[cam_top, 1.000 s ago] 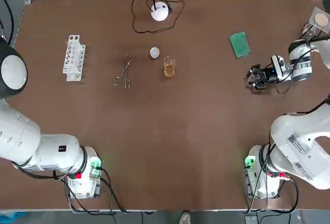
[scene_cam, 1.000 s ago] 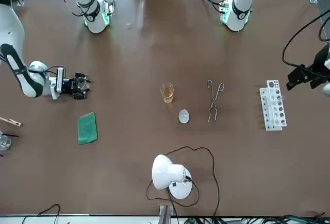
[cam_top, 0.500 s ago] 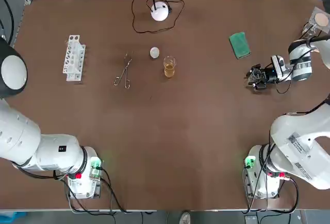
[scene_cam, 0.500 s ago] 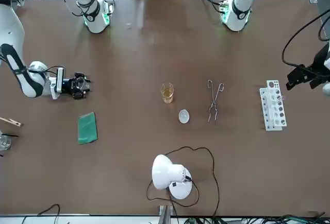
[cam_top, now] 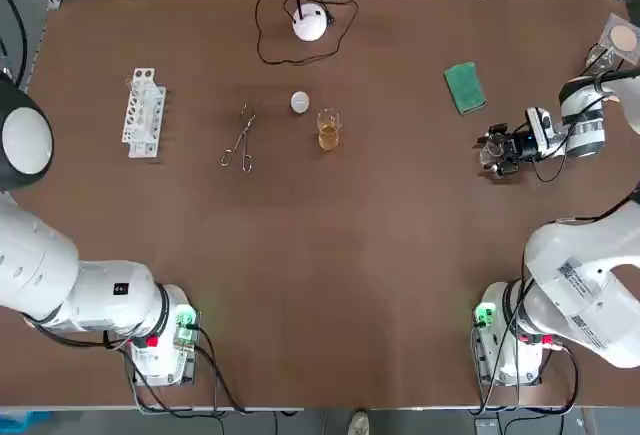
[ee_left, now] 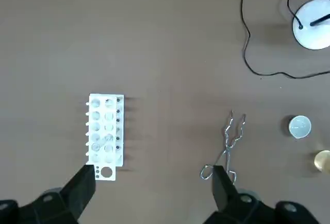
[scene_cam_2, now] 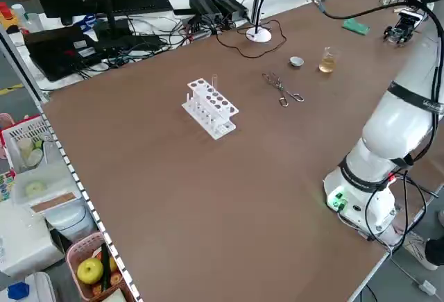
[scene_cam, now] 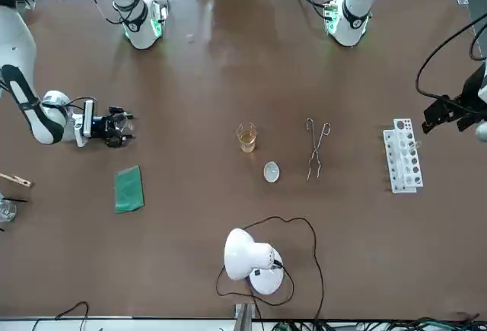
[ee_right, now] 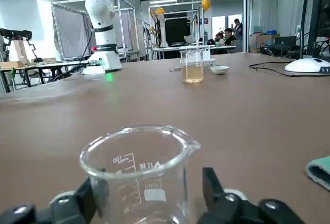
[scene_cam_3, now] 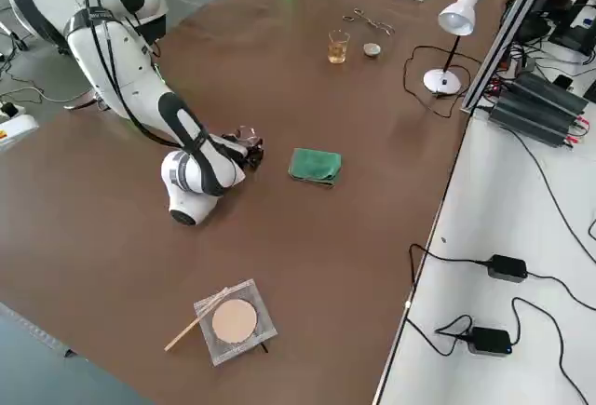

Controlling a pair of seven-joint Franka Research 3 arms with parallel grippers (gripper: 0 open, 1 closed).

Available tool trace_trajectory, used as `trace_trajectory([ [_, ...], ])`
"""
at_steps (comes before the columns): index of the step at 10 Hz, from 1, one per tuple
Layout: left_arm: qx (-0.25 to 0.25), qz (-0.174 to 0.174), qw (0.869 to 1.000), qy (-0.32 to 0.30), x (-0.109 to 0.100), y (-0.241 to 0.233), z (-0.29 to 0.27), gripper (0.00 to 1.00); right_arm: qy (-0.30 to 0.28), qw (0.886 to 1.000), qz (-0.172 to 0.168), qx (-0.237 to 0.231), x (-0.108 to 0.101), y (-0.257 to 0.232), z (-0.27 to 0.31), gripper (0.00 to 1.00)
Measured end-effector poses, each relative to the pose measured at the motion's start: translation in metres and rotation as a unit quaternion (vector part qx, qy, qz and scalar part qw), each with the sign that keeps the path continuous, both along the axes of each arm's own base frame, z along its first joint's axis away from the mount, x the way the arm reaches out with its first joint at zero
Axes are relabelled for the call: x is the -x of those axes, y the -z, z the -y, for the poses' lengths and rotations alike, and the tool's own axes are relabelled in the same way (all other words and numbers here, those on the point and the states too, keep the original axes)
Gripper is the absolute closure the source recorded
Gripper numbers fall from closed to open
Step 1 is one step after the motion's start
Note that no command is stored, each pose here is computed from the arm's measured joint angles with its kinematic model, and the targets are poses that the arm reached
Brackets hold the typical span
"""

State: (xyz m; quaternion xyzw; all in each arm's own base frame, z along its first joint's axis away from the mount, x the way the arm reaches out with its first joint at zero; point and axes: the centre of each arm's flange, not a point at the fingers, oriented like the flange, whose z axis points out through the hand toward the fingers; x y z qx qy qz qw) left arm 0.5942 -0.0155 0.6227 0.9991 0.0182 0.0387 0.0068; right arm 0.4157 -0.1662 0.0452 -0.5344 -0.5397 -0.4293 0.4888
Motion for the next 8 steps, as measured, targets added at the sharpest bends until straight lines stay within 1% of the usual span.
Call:
trace_trajectory([
  [1,0.0,0.0,1.0,0.0,0.0,-0.0003,0.0,0.0,0.0,1.0,0.0,0.0,-0.0003,-0.0001,0.0003,0.0],
  [4,0.0,0.001,1.0,0.0,0.0,-0.0005,0.0001,0.0,-0.002,1.0,0.001,-0.006,-0.0009,-0.002,0.0001,0.0],
  [8,0.0,0.003,1.0,0.001,0.0,-0.0028,0.0011,0.0,-0.012,0.999,0.0,-0.036,-0.0005,-0.0094,-0.0034,0.0],
])
